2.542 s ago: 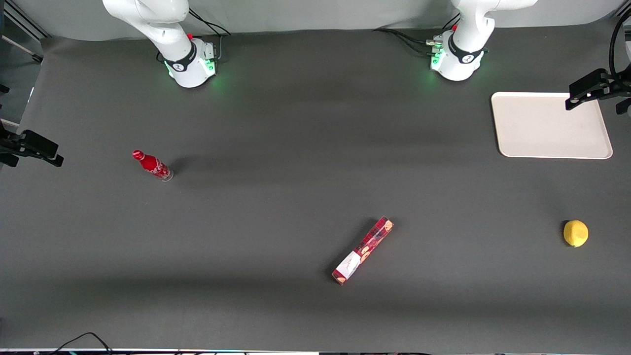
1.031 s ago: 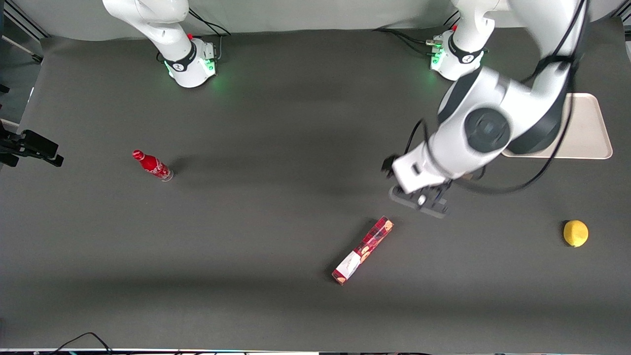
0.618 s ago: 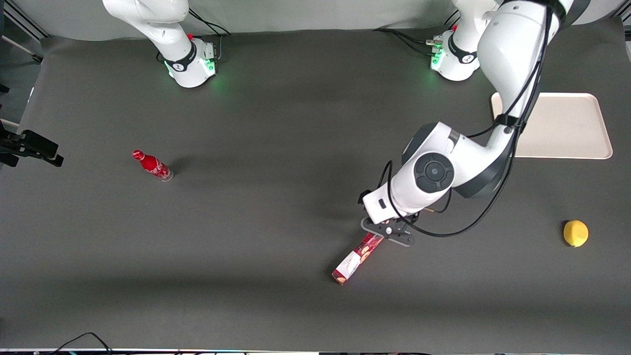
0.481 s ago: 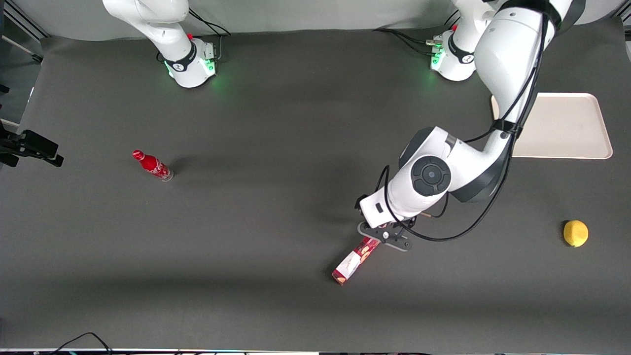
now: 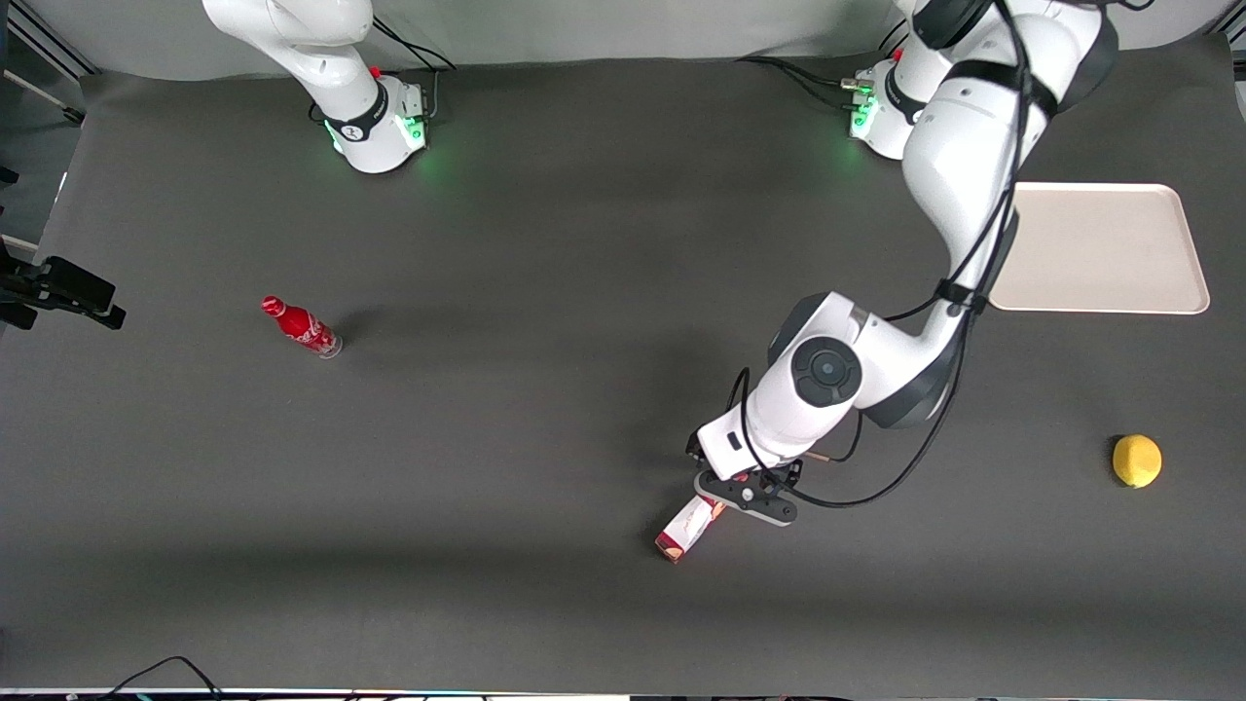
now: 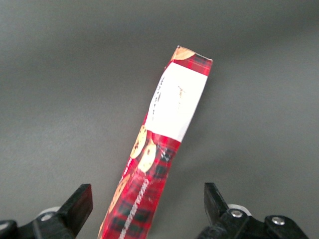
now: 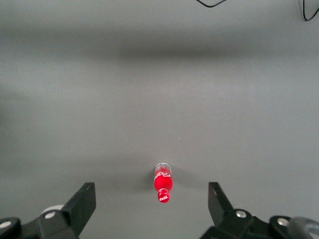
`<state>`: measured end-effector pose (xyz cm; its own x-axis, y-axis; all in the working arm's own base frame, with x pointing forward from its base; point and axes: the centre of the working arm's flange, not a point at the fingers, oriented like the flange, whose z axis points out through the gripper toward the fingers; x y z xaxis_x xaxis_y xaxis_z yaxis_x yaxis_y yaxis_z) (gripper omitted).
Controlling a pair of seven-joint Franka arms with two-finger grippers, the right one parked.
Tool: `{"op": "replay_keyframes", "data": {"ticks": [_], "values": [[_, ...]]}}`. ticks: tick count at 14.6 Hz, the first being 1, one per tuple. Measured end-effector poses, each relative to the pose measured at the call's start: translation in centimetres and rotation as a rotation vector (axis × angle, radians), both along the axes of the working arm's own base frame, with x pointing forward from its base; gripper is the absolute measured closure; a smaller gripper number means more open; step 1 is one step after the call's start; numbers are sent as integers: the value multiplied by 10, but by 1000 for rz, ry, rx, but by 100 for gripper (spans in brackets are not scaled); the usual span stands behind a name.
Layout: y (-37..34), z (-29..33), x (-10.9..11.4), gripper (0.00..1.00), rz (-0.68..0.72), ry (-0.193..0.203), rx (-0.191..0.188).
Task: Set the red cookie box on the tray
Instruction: 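Close the left gripper on the box end and lift it upright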
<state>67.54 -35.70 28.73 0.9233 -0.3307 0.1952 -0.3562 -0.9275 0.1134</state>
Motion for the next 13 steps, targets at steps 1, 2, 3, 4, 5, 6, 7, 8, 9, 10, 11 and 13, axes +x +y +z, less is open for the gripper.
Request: {"op": "replay_keyframes", "data": {"ticks": [1,2,3,4,5,6,7,8,9,10,11,13], "values": [[-1,-8,2,0,-2,-11,4],[-1,-17,3,0,-6,-18,10],[-1,-26,3,0,-10,-20,15],[0,-36,4,0,-14,-25,17],[0,-45,4,0,-15,-31,16],[0,-53,4,0,-15,-33,15],[0,-61,4,0,-16,-33,17],[0,-65,4,1,-2,-31,16],[-1,-68,5,10,27,-25,13],[-2,-71,4,20,53,-21,15],[-5,-76,1,42,90,-19,22],[-7,-76,0,61,112,-18,21]]}}
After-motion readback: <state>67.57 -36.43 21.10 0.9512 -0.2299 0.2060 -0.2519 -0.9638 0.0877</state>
